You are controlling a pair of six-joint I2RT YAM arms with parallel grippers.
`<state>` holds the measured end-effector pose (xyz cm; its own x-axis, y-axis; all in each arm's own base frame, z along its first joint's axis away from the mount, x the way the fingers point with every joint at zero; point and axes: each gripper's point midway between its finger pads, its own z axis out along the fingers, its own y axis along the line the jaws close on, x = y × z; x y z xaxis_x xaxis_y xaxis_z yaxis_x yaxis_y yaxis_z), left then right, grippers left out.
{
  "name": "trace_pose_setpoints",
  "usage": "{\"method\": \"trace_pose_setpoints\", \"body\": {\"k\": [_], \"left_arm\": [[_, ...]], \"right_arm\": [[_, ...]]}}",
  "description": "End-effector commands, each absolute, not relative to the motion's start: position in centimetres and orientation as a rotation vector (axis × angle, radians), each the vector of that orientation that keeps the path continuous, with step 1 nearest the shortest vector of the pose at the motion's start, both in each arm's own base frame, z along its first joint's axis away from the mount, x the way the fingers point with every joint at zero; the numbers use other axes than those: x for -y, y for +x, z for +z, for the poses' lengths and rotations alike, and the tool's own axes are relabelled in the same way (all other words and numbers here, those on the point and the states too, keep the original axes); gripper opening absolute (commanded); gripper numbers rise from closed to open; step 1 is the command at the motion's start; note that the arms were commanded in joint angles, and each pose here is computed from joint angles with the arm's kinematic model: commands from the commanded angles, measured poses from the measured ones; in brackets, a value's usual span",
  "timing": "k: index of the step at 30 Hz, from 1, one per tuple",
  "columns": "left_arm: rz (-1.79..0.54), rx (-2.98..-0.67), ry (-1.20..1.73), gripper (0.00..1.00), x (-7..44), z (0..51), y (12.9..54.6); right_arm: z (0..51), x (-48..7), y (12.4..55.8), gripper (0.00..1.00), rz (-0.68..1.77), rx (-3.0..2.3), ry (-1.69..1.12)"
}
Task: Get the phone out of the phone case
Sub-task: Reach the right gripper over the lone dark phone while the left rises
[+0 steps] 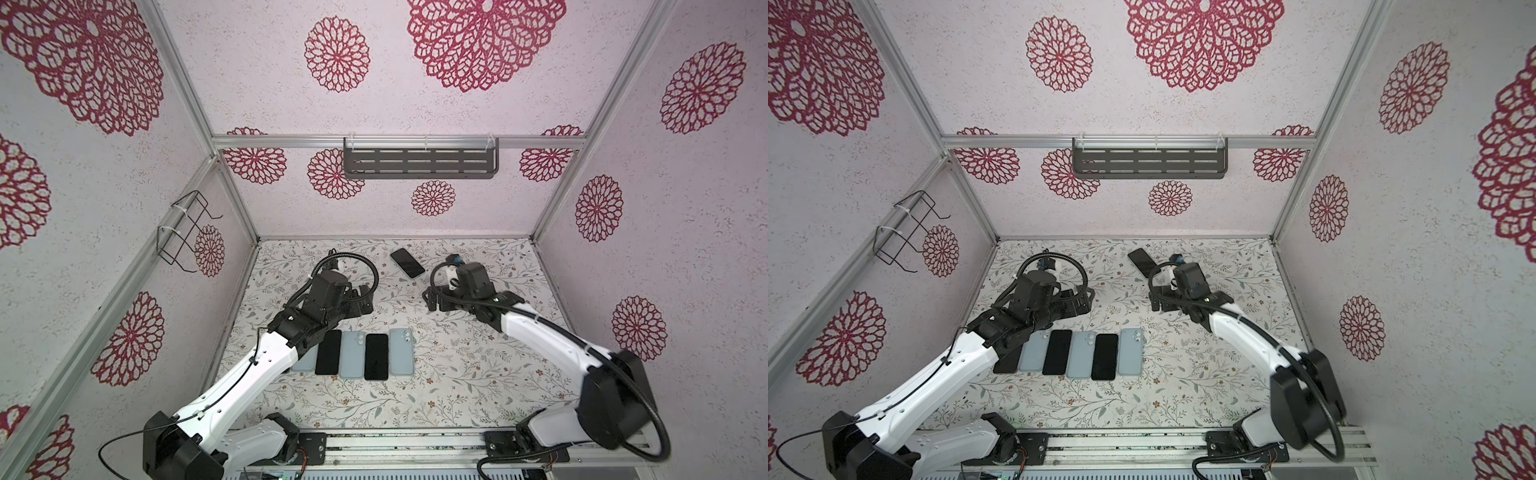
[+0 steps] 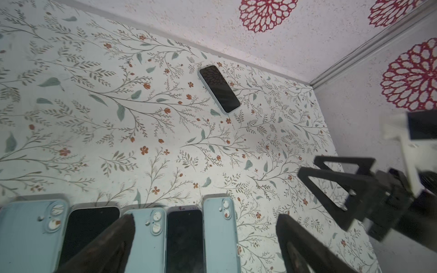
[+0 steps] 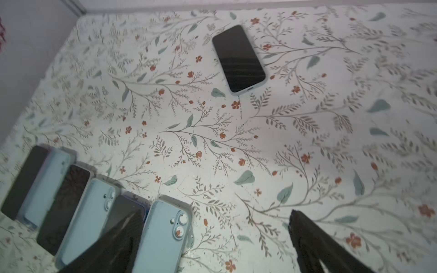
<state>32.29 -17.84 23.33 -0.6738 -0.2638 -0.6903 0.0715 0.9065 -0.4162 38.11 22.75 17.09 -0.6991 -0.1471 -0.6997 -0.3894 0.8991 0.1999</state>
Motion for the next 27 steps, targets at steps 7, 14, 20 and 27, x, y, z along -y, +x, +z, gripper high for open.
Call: {"method": "trace_pose_setpoints", "body": {"k": [7,14,20,27], "left_arm": [[-0.612,-2.249,-0.158,0.97,18.4,21.9,34.5],[-0.595,-2.286,-0.186,0.97,18.1,20.0,35.7],[-0.589,-2.307,-0.204,0.97,17.9,18.9,36.1],[-0.588,-2.313,-0.215,0.97,17.9,18.4,36.5]], "right_arm": [[11.5,-27.1,48.0,0.98,0.362,-2.4,-0.878],[8.5,-27.9,53.2,0.98,0.274,-2.415,-0.921],[6.7,-27.5,54.9,0.99,0.201,-2.416,-0.928],[4.9,-26.8,56.3,0.99,0.12,-2.429,-0.935]]}}
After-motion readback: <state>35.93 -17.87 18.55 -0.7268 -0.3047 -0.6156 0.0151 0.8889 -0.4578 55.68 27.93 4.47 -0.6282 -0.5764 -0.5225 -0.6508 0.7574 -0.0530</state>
